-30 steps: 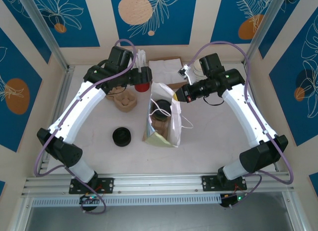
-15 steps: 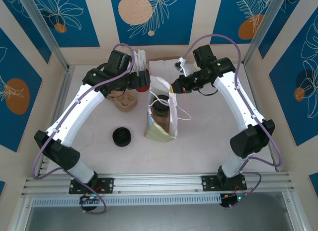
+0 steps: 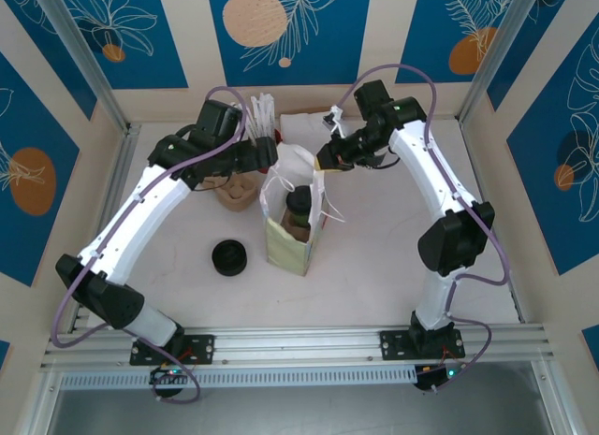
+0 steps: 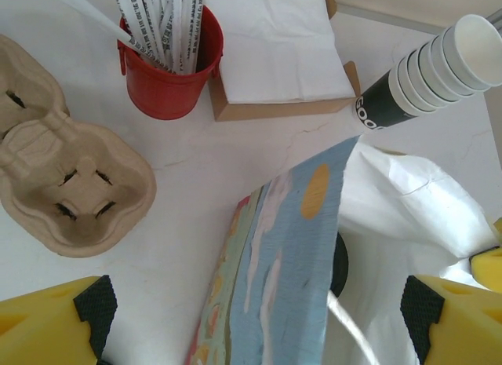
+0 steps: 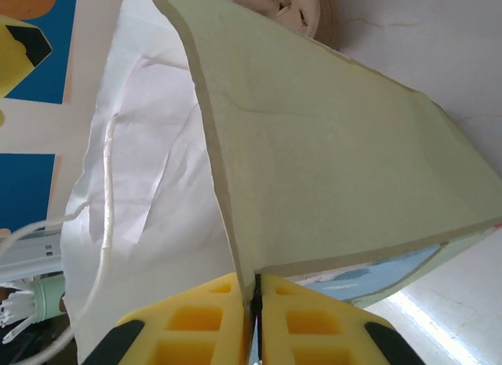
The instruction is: Pack the takeout coffee
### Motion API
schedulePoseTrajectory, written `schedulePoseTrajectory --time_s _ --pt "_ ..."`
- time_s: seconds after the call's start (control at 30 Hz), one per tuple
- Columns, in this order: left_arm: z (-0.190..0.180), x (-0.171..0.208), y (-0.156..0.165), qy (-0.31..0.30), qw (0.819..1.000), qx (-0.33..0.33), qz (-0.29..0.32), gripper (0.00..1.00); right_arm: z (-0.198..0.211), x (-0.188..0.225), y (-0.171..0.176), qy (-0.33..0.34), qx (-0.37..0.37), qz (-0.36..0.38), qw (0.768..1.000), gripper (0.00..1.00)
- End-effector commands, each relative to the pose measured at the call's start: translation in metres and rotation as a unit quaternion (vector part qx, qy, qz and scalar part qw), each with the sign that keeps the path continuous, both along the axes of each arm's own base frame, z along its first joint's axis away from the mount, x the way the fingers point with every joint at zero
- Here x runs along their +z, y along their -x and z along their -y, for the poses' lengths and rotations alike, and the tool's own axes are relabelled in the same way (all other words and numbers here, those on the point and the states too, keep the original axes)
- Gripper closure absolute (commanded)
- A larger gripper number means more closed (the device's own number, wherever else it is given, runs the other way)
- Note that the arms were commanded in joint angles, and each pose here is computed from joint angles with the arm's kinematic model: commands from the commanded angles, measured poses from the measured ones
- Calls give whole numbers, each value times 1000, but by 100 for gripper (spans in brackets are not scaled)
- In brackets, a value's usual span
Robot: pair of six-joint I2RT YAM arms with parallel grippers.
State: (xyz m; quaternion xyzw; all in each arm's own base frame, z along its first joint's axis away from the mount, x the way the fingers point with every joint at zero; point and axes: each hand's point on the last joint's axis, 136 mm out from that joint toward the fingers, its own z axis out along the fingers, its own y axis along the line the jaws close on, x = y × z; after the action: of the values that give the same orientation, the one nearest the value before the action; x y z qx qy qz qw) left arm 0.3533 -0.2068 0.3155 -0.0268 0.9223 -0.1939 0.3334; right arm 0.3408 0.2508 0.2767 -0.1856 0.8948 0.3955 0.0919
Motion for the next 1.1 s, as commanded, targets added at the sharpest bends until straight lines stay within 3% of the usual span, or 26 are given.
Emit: schedulePoseTrajectory --time_s 0.0,0.27,0.53,0.9,1.07 --pt "-13 10 0 -5 1000 16 18 5 -11 4 15 -22 22 -20 999 84" --pt "-20 18 -17 -29 996 27 79 5 -12 -4 17 -24 22 11 999 68" --pt "-28 31 -38 -80 982 27 167 4 -3 -4 -4 -3 -3 112 994 46" --pt "-54 51 -27 -110 959 50 255 1 2 54 -7 -39 -11 252 967 38" --pt "-73 51 -25 -130 955 85 252 0 5 80 0 -58 -21 279 958 38"
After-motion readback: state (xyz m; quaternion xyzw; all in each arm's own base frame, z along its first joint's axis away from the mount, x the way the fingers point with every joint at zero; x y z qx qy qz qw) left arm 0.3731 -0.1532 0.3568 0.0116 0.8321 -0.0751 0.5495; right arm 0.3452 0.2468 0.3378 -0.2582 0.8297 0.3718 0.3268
